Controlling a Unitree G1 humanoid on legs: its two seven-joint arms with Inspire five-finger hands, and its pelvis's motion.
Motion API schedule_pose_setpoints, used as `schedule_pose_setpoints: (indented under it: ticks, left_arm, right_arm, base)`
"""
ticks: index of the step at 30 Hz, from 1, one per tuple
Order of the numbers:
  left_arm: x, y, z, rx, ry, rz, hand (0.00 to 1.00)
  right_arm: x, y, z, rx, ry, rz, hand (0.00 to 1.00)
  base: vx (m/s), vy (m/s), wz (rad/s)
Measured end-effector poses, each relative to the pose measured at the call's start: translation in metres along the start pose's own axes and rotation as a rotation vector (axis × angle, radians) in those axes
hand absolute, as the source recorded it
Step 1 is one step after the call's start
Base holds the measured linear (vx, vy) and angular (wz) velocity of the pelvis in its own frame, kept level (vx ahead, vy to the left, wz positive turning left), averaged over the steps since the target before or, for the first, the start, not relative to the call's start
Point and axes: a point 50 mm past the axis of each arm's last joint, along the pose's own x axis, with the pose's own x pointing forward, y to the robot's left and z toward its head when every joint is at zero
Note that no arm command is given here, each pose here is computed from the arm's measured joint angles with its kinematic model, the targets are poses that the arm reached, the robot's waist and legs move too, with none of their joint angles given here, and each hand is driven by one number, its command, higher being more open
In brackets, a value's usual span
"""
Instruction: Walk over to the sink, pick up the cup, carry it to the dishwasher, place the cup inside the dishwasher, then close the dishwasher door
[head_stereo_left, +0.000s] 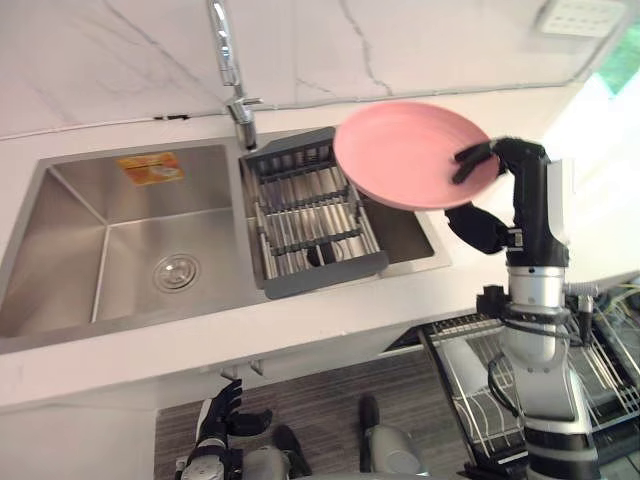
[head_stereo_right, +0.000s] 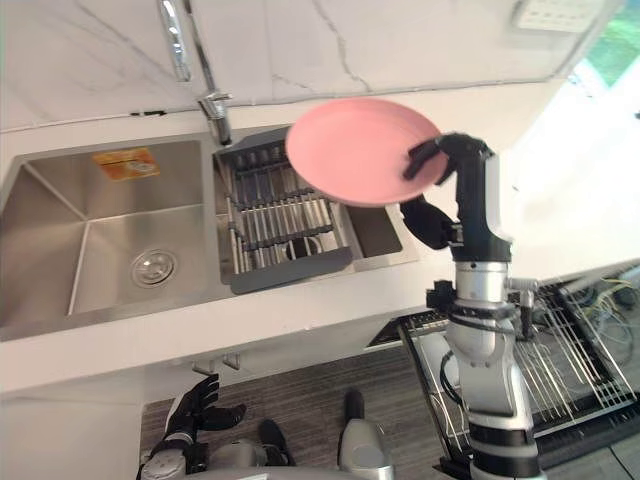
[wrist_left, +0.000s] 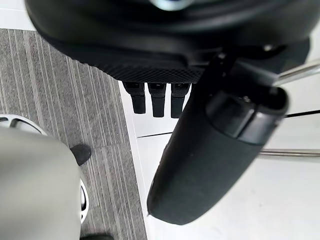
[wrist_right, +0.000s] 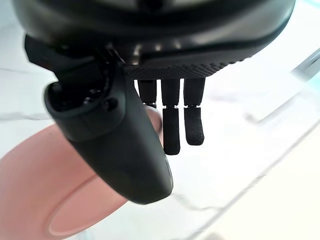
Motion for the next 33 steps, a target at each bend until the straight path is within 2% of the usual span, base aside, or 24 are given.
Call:
schedule_pose_setpoints:
  ticks: [2, 7, 11, 16, 22, 29, 33]
  left_arm:
    - [0.0, 0.005, 0.001, 0.01, -0.001, 0.0, 0.9]
    - [-0.005, -0.001, -0.012, -0.081, 0.049, 0.037, 0.9]
    - [-0.008, -0.002, -0.027, -0.163, 0.144, 0.081, 0.9]
    - [-0.009, -0.002, -0.032, -0.157, 0.172, 0.08, 0.9]
    - [-0.007, -0.004, -0.032, -0.114, 0.178, 0.052, 0.9]
    - [-0.002, -0.026, -0.021, -0.077, 0.141, -0.039, 0.9]
    - [0.0, -0.033, -0.013, -0.093, 0.105, -0.054, 0.9]
  right_arm:
    - [-0.012, -0.007, -0.011, -0.05, 0.068, -0.004, 0.3]
    - [-0.034, -0.017, -0.028, -0.129, 0.206, -0.04, 0.3]
    - [-0.058, -0.018, -0.054, -0.183, 0.377, -0.033, 0.3]
    - [-0.081, -0.019, -0.075, -0.23, 0.521, -0.009, 0.3]
    - [-0.084, -0.021, -0.078, -0.256, 0.543, -0.049, 0.3]
    - [-0.076, -0.019, -0.116, -0.317, 0.652, -0.015, 0.3]
    - [-0.066, -0.03, -0.123, -0.302, 0.697, -0.126, 0.3]
  base:
    - [-0.01, -0.006, -0.75]
    - [0.03, 0.013, -0.96]
    - [0.11, -0.016, -0.44]
    - [0.0, 0.007, -0.09]
    - [-0.14, 0.041, -0.15]
    - [-0.07, 0.053, -0.26]
    - [-0.01, 0.016, -0.12]
